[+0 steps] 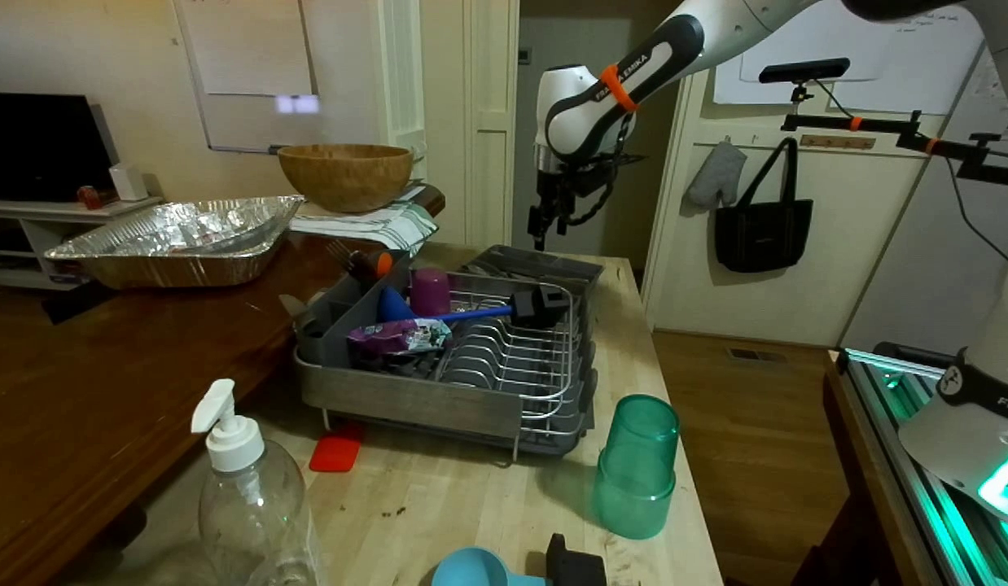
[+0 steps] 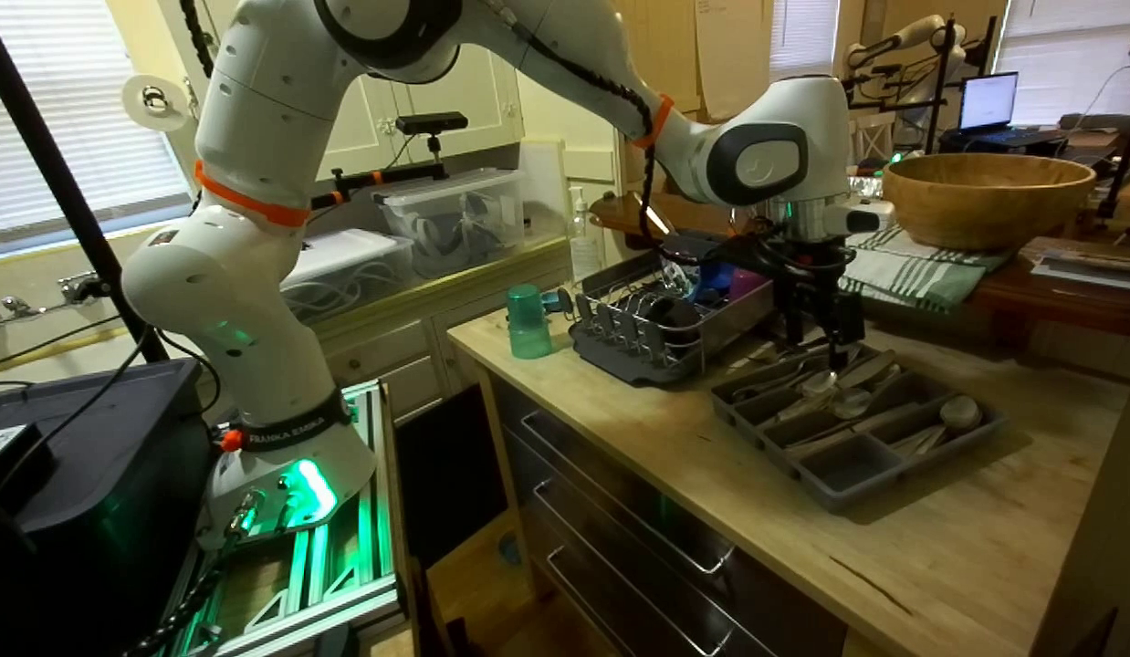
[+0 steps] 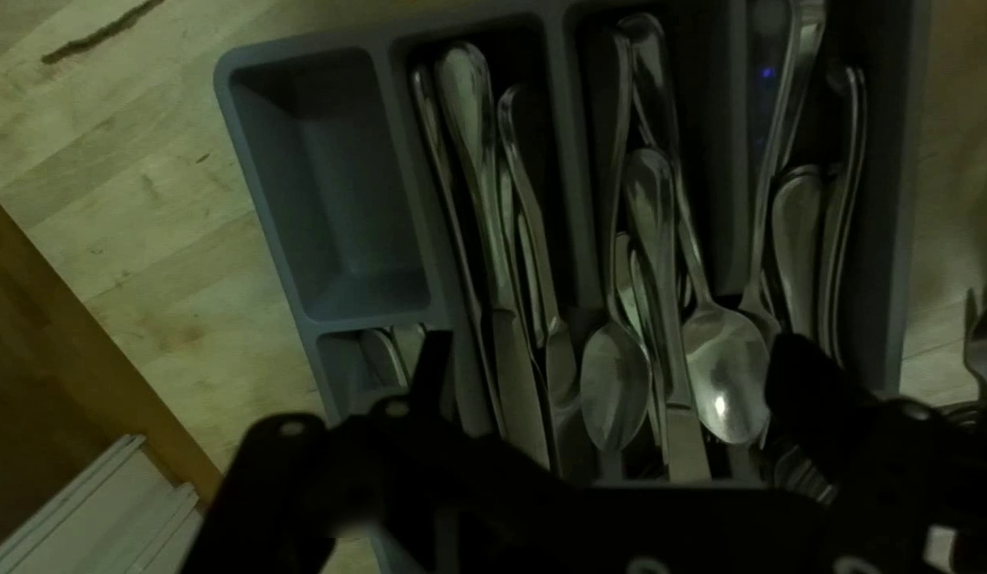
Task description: Put the fork in the drying rack
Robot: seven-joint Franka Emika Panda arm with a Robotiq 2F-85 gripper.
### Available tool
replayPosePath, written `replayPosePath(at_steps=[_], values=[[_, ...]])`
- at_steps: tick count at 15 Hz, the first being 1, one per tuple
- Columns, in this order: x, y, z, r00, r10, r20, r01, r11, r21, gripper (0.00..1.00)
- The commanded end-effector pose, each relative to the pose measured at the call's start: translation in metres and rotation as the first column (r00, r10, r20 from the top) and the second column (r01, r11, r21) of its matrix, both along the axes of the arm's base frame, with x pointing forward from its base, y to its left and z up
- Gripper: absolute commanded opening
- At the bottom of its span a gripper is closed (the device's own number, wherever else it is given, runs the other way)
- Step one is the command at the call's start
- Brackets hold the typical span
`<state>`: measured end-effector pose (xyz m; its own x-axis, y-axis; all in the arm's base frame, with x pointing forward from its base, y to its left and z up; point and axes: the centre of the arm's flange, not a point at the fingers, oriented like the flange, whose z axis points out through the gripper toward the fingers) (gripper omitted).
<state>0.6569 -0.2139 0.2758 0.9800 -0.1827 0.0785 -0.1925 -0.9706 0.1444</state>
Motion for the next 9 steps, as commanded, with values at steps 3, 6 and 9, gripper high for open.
replayPosePath(at_steps=[3,6,9], values=[[0.033,0.008,-0.032,1.000,0.004,-0.015,-0.005,1.000,-0.005,1.00],[0.058,0.014,-0.063,0.999,0.018,-0.030,-0.018,1.000,-0.008,1.00],[0.076,0.013,-0.089,0.999,-0.004,-0.050,0.004,1.000,-0.010,0.96]])
